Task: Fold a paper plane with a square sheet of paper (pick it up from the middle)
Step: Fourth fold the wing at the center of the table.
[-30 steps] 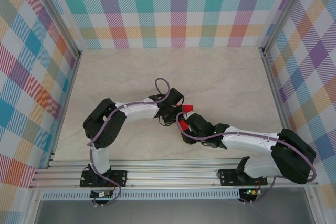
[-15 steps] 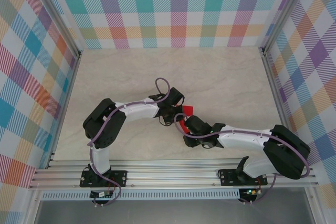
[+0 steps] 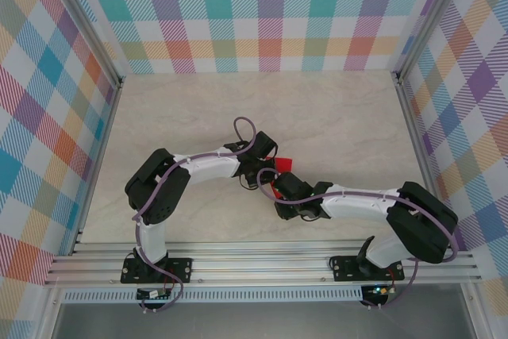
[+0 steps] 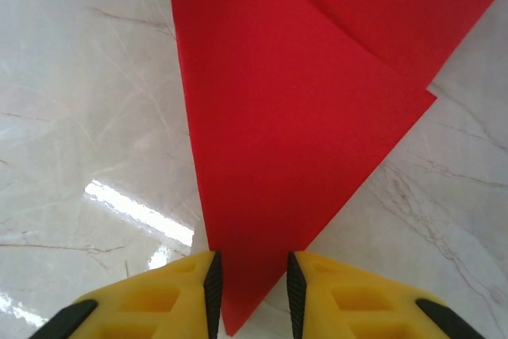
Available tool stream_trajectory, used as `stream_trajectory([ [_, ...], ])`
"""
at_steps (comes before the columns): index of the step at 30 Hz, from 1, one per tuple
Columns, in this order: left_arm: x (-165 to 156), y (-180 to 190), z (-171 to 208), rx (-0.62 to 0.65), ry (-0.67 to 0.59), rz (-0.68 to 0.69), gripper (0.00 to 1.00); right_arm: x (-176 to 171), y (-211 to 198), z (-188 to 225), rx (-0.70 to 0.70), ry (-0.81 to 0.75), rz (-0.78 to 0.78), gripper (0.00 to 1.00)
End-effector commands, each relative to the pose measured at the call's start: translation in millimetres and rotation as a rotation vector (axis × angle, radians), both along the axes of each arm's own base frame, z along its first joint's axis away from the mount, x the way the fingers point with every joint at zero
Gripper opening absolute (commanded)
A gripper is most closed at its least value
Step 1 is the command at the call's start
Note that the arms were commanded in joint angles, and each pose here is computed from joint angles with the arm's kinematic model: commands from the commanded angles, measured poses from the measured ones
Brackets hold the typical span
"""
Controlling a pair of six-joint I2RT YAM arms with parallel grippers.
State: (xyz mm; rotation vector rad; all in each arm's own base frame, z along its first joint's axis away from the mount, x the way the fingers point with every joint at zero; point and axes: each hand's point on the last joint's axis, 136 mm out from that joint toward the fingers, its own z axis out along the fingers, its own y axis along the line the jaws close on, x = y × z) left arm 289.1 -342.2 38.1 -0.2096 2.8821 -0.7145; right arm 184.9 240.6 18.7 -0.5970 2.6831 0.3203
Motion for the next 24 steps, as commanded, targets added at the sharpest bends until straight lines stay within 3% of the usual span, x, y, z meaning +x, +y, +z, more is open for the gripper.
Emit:
stream_trajectory([
  [1, -0.5, -6.1, 5.8, -0.018, 0.007, -0.015, 0.0, 4.9, 13.6, 5.1, 0.047, -0.014, 0.001, 0.26],
  [4, -0.6, -4.4, 6.6, -0.012, 0.004, -0.008, 0.0, 5.1, 6.9, 4.7, 0.036, -0.024, -0.02, 0.21],
  [8, -0.2, -2.6, 6.7, -0.005, -0.001, 0.0, 0.0, 3.1, 0.0, 13.1, 0.055, -0.04, -0.039, 0.27],
  [11, -0.5, 1.4, 5.6, 0.004, -0.003, 0.015, 0.0, 1.2, -2.0, 26.2, 0.134, -0.048, -0.069, 0.38],
  [15, -1.7, 5.1, 3.9, 0.006, 0.0, 0.039, 0.0, -2.5, 2.7, 43.6, 0.312, -0.01, -0.069, 0.42],
  [19, -2.8, 7.2, 3.6, 0.005, 0.001, 0.052, 0.0, -4.1, 14.8, 58.5, 0.445, 0.037, -0.047, 0.34],
  [24, -2.3, 7.6, 4.0, 0.004, 0.001, 0.054, 0.0, 3.9, 17.7, 50.4, 0.474, 0.109, -0.12, 0.19],
])
